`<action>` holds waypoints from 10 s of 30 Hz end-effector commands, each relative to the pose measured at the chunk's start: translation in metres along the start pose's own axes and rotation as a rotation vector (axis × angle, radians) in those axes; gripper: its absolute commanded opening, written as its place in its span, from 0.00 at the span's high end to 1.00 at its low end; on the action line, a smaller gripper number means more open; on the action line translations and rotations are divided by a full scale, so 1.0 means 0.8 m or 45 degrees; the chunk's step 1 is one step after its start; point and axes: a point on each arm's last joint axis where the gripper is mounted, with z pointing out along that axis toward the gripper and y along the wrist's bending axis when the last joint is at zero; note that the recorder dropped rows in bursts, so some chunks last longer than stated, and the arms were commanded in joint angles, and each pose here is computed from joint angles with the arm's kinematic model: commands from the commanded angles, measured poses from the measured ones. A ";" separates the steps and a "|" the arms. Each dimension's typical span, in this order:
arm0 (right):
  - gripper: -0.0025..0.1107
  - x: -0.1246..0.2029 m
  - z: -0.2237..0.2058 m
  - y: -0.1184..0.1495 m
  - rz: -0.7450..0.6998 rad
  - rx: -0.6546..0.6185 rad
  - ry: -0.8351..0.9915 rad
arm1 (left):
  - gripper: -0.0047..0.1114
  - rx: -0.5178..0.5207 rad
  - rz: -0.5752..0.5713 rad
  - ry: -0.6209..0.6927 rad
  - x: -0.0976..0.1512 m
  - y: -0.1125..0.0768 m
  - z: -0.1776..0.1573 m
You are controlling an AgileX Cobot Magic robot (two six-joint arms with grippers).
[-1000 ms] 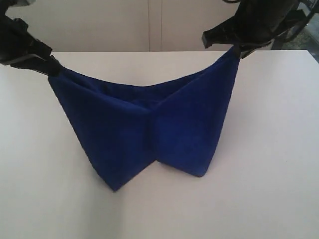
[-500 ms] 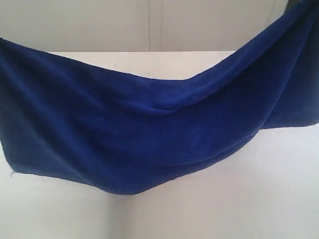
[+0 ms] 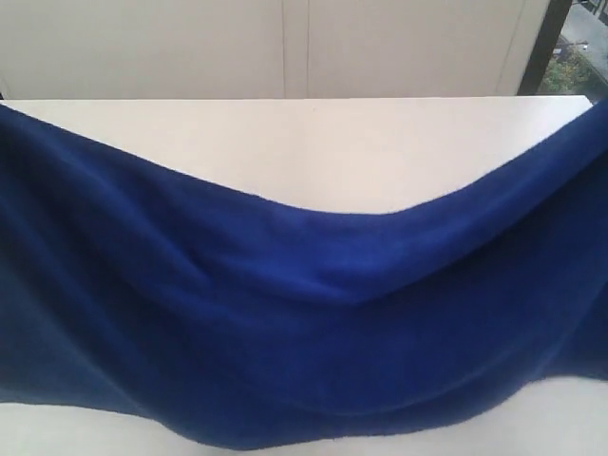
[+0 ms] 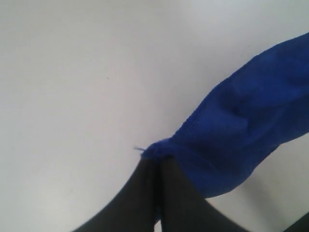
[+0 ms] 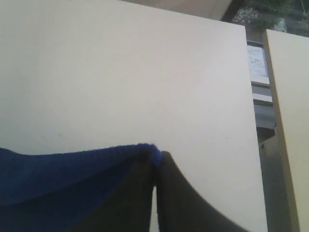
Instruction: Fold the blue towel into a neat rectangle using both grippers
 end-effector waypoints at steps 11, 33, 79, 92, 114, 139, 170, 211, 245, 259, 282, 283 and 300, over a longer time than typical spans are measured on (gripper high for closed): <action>0.98 -0.016 0.246 0.078 -0.057 0.062 0.216 | 0.96 0.032 -0.284 0.314 -0.007 0.099 0.229; 0.98 0.002 0.387 0.031 0.073 0.264 0.162 | 0.96 -0.258 -0.269 0.140 0.009 0.165 0.354; 0.97 0.052 0.497 -0.016 0.131 0.026 0.085 | 0.96 -0.531 -0.236 -0.063 0.043 0.227 0.434; 0.54 0.035 0.460 -0.035 0.266 0.190 0.118 | 0.41 -0.536 -0.227 -0.109 0.025 0.225 0.408; 0.98 0.108 0.448 -0.007 0.188 -0.044 0.939 | 0.96 -0.118 -0.352 0.502 0.058 0.173 0.374; 0.98 0.139 0.457 -0.014 0.117 0.074 1.173 | 0.96 -0.110 -0.364 0.503 0.058 0.172 0.374; 0.98 0.076 0.401 -0.020 0.224 0.040 0.845 | 0.96 -0.004 -0.359 0.815 0.136 0.132 0.355; 0.98 0.142 0.365 0.004 0.267 -0.118 0.978 | 0.96 -0.092 -0.322 0.443 0.069 0.118 0.272; 0.98 0.167 0.361 0.004 0.206 -0.099 1.107 | 0.96 -0.096 -0.326 0.421 0.066 0.116 0.266; 0.98 0.114 0.318 0.007 0.262 -0.224 0.695 | 0.96 0.016 -0.408 0.400 0.059 0.087 0.220; 0.98 0.115 0.313 0.012 0.309 -0.269 0.641 | 0.96 -0.031 -0.464 0.249 0.023 0.106 0.096; 0.98 0.115 0.313 0.012 0.309 -0.269 0.641 | 0.96 0.056 -0.448 0.239 0.021 0.101 0.097; 0.98 0.106 0.318 -0.002 0.340 -0.210 0.517 | 0.96 -0.255 -0.321 -0.018 0.041 0.037 -0.007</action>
